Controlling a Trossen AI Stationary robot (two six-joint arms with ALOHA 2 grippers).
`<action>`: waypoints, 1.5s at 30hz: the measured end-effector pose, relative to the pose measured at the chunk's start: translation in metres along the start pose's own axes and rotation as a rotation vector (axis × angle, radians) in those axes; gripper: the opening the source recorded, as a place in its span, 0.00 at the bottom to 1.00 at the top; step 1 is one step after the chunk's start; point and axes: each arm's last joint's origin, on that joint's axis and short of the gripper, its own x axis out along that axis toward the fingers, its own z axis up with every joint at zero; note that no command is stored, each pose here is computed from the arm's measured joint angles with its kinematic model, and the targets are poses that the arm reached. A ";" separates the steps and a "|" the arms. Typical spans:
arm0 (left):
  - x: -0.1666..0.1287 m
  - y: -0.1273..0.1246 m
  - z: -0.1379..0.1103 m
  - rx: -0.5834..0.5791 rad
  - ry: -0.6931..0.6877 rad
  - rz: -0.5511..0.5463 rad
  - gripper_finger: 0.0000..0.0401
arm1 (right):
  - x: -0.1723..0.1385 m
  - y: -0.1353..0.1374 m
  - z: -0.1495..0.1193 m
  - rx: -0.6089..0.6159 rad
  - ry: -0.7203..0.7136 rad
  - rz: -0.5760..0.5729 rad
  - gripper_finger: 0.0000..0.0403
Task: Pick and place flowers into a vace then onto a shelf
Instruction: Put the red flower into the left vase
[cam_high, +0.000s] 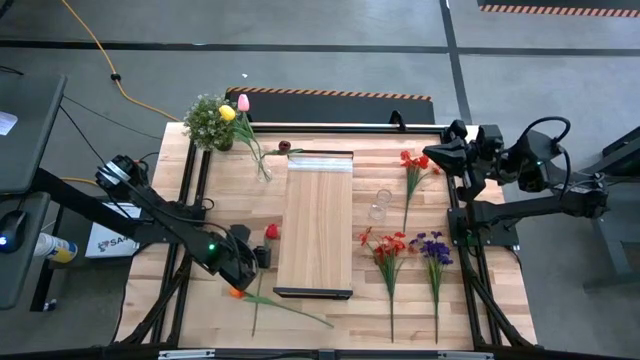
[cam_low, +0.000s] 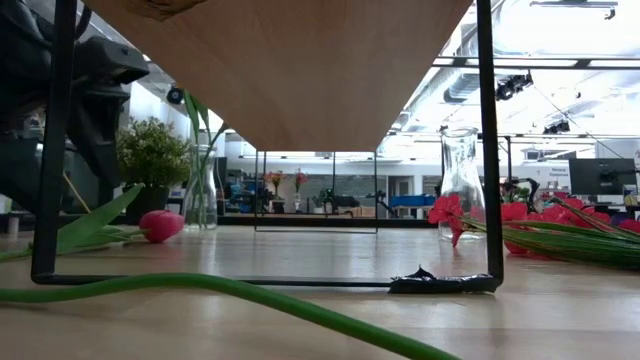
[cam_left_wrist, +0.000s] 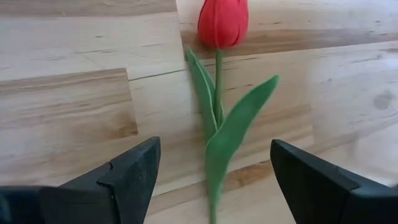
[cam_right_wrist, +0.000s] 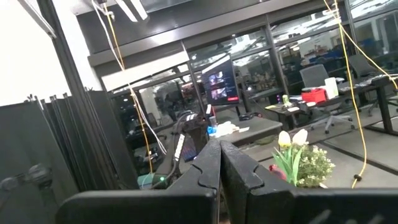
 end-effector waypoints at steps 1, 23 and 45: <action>0.001 0.000 -0.001 0.002 -0.001 0.005 0.84 | 0.000 0.000 0.000 0.000 0.000 0.000 0.00; 0.038 -0.007 0.013 -0.006 0.158 0.211 0.84 | 0.002 0.000 -0.001 0.008 0.005 -0.002 0.00; 0.038 -0.005 0.012 0.026 0.177 0.225 0.84 | 0.002 0.000 -0.001 -0.001 0.004 -0.006 0.00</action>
